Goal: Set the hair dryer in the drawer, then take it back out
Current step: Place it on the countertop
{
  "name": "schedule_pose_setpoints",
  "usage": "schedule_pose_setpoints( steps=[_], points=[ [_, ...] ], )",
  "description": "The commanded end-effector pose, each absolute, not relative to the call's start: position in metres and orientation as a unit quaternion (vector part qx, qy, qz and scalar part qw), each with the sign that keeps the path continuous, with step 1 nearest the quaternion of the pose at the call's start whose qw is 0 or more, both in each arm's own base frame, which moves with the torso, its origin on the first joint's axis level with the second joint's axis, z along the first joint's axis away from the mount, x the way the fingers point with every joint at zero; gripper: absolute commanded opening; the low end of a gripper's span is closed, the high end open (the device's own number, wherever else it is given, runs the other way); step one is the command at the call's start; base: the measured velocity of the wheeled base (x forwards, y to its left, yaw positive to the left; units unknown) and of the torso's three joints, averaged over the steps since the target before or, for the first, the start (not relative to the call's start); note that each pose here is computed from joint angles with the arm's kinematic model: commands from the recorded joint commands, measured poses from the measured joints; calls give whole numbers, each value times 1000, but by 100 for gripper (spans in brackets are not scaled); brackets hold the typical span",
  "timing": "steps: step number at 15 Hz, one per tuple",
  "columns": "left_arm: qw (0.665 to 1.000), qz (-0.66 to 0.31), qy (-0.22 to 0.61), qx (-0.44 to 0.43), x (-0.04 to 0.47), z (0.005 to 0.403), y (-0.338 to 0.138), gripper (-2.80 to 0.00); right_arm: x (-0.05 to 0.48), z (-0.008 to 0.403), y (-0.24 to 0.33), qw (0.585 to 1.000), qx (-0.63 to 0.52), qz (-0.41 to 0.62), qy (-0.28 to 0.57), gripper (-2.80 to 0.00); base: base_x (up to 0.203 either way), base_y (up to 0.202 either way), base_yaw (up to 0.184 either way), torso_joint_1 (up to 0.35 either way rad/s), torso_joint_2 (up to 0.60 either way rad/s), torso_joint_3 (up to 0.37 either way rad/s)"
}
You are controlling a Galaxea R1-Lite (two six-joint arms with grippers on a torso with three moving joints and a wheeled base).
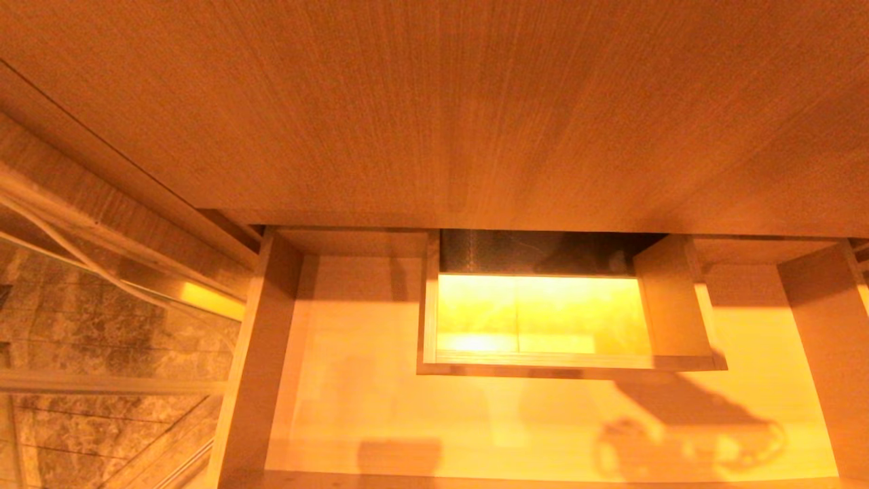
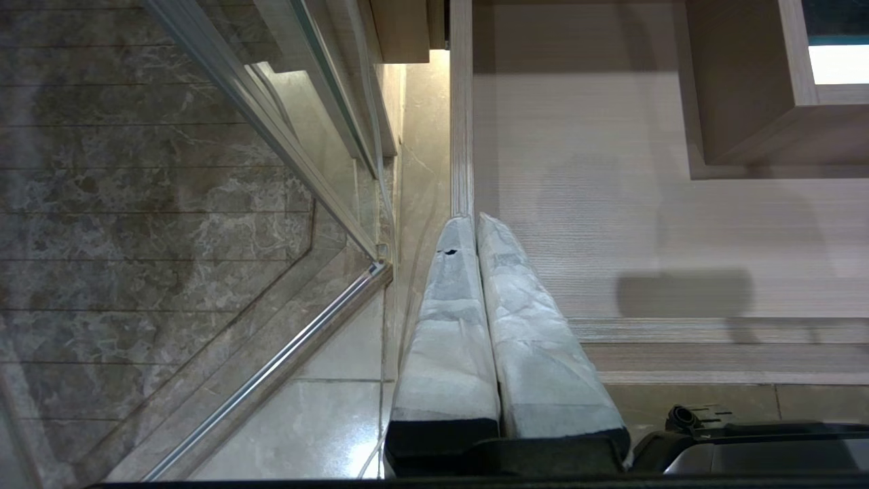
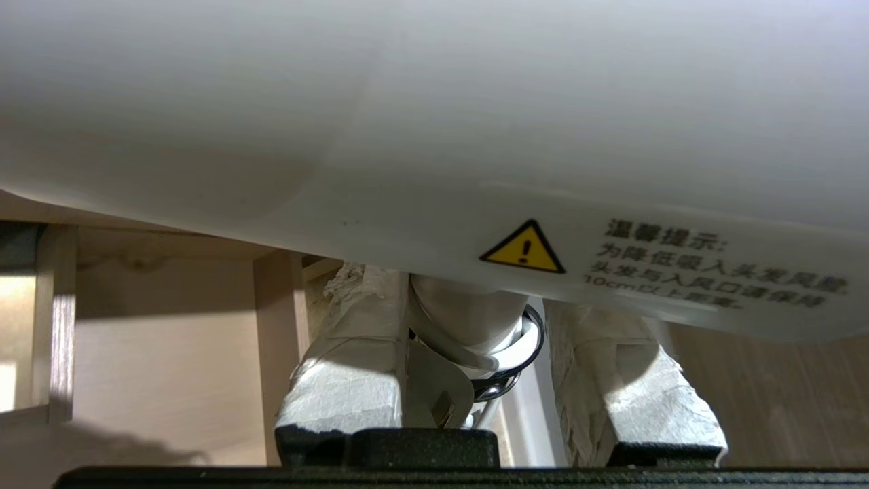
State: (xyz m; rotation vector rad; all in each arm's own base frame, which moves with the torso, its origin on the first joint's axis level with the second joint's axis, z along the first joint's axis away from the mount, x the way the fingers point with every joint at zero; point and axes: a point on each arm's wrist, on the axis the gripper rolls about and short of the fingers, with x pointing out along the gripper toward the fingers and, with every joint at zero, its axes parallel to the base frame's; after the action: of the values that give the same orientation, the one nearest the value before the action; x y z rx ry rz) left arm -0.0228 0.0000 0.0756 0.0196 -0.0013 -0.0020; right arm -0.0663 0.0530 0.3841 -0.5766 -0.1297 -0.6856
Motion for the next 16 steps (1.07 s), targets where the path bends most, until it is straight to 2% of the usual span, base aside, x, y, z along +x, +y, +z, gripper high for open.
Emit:
schedule_pose_setpoints(
  steps=[1,16],
  points=[
    [1000,-1,0,10,-23,75,0,-280,-69,386,55,899,-278,-333,-64,-280,0,0,0,0,0,0],
    [1000,-1,0,10,-23,75,0,-280,-64,405,51,894,-285,-337,-79,-280,0,0,0,0,0,0]
  ],
)
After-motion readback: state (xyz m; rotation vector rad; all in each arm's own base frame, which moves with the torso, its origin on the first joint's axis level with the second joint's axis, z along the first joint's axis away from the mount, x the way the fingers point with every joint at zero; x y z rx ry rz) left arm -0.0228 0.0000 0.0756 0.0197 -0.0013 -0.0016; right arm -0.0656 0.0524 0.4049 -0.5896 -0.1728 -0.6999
